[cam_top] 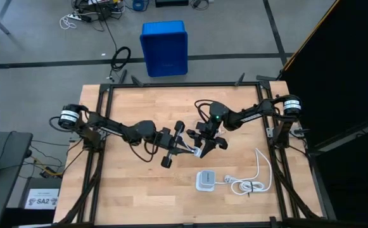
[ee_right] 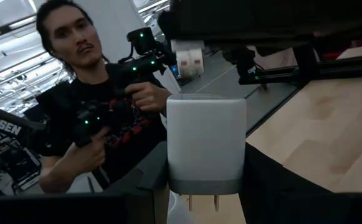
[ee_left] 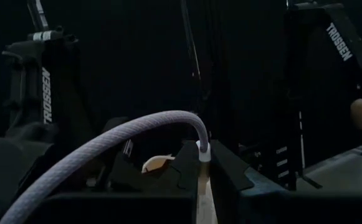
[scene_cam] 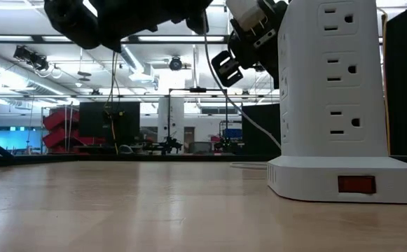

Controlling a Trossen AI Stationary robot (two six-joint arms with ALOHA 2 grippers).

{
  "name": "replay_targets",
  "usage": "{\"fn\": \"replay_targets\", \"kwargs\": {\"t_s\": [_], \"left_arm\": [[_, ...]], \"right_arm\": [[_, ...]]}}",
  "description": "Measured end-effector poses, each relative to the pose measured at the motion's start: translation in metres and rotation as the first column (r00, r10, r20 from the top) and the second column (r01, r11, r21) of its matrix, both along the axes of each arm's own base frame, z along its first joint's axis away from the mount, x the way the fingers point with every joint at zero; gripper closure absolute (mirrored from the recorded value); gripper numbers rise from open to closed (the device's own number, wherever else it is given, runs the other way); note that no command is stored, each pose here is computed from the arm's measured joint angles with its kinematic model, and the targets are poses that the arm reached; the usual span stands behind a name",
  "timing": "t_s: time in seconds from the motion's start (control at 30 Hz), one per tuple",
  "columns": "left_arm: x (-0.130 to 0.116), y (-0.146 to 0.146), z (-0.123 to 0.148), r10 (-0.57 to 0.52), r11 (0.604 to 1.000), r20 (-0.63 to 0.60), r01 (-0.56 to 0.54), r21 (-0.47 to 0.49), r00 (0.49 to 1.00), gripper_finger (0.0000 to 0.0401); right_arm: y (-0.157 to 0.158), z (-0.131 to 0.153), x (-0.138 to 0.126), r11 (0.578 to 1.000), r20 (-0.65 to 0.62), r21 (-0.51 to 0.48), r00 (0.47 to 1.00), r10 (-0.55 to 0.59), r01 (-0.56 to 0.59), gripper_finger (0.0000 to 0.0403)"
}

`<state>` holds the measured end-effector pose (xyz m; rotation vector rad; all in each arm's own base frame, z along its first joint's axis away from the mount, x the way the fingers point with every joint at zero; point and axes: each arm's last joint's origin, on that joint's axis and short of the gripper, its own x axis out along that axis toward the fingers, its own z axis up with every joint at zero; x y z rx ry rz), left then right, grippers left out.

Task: Insert USB
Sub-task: Insert the white usb cable into the white charger adapter

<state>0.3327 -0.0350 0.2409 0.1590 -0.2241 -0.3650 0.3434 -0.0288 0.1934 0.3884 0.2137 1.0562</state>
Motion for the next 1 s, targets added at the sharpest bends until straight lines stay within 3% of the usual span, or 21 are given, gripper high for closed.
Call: {"fn": "replay_targets", "kwargs": {"t_s": [1.0], "left_arm": [[0.0009,0.0026,-0.0031,0.009,1.0,-0.043,-0.009,0.01,0.999,0.0401]], "right_arm": [[0.0008,0.0059,0.0004,0.999,0.095,-0.015,0.995,-0.043,0.045,0.0293]]}}
